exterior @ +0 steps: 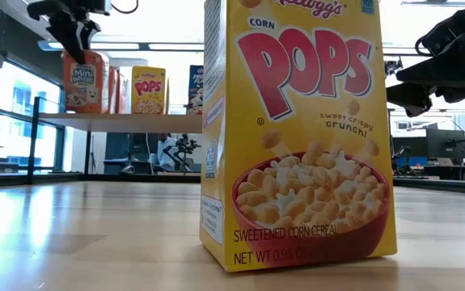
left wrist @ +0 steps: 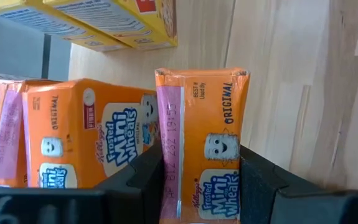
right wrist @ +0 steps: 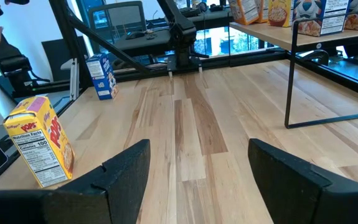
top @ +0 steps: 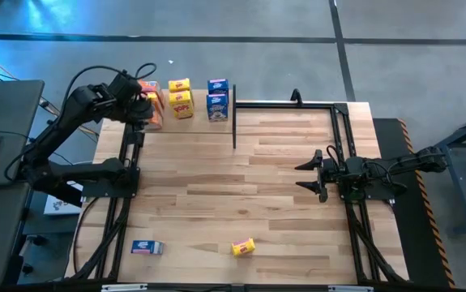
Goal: Stack cereal on shelf
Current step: Put the orange cereal box on the shelf aligned with the other orange cereal boxes
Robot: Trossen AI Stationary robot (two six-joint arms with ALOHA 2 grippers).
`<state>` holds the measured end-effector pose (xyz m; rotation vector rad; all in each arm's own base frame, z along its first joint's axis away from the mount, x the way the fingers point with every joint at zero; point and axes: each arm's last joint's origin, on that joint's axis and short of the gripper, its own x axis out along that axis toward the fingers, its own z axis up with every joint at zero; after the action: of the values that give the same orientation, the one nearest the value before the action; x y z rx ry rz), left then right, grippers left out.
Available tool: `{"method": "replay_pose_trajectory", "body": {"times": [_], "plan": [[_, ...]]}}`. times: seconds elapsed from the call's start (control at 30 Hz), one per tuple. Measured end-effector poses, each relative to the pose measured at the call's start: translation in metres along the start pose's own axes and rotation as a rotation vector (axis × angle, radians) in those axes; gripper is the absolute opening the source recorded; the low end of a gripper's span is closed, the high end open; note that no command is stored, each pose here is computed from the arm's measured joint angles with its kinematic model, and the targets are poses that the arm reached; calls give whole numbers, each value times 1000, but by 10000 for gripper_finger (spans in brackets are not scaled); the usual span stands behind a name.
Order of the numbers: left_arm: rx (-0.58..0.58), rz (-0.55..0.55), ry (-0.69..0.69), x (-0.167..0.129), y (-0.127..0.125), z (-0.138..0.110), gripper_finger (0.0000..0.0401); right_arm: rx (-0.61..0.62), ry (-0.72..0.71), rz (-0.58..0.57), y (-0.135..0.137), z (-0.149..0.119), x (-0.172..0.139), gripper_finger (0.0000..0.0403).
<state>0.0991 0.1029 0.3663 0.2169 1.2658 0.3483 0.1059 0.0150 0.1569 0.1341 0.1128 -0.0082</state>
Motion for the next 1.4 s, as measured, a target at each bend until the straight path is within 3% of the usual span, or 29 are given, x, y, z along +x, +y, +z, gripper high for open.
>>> {"method": "replay_pose_trajectory", "body": {"times": [1.03, 1.4], "plan": [[-25, 38, 39, 1, 5, -5, 231, 0, 0, 0, 0, 0, 0, 264], [-92, 87, 34, -7, 2, -10, 253, 0, 1, 0, 0, 0, 0, 264]]}}
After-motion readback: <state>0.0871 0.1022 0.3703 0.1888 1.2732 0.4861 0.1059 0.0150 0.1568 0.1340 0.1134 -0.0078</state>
